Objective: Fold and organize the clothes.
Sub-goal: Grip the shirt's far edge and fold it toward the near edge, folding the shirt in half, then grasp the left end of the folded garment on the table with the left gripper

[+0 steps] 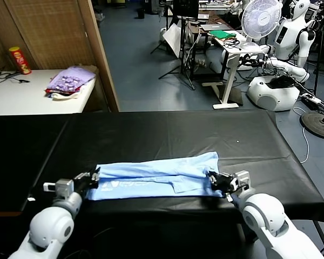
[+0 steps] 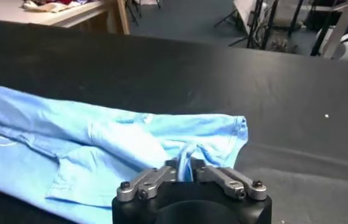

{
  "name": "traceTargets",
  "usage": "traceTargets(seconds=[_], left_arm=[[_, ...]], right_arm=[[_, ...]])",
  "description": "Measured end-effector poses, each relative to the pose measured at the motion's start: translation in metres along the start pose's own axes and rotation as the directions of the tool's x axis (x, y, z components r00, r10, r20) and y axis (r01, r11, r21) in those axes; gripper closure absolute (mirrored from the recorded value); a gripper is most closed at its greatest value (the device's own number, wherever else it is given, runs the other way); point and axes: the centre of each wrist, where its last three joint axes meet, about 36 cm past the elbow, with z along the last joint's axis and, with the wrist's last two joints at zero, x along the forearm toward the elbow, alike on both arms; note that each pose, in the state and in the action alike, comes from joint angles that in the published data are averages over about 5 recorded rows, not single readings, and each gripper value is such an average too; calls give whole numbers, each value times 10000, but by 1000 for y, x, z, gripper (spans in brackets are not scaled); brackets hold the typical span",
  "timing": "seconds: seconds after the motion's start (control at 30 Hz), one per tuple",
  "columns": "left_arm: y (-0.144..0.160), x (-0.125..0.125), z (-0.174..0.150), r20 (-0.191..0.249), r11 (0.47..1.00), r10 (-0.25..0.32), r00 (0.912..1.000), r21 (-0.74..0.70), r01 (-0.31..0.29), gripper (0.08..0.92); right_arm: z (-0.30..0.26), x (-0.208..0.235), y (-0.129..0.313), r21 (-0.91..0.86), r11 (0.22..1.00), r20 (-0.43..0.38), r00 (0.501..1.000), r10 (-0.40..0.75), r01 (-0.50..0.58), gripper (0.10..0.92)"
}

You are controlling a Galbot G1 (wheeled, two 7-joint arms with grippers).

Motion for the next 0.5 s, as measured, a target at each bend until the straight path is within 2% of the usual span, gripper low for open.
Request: traceTargets(seconds=[0.1,0.17,0.23,0.33,0.5], left_arm=[[0,3,-1,37,10000,-50,10000,36,50,359],[1,4,-2,93,9999,-93,9999,94,93,266],[2,1,-3,136,9997,-143,9998,217,140,219],[2,-8,-4,104,9980,-128,9999,628,122,204],[4,-29,-4,-67,9897,181,9998,1425,-170,201]], right_arm=[[-4,-3,-7,-8,9989,333,9984,467,-467,255],[-6,-8,-10,41,9969,688,9946,779,-784,234],[-7,-17,-13,113,9945,1003,9897,1024,-1041,226],[-4,-33,-17,148,9921,1166,9857,1220,-1245,224],[6,-62,-23,13,9920,978,9873,1253,-1260,224]])
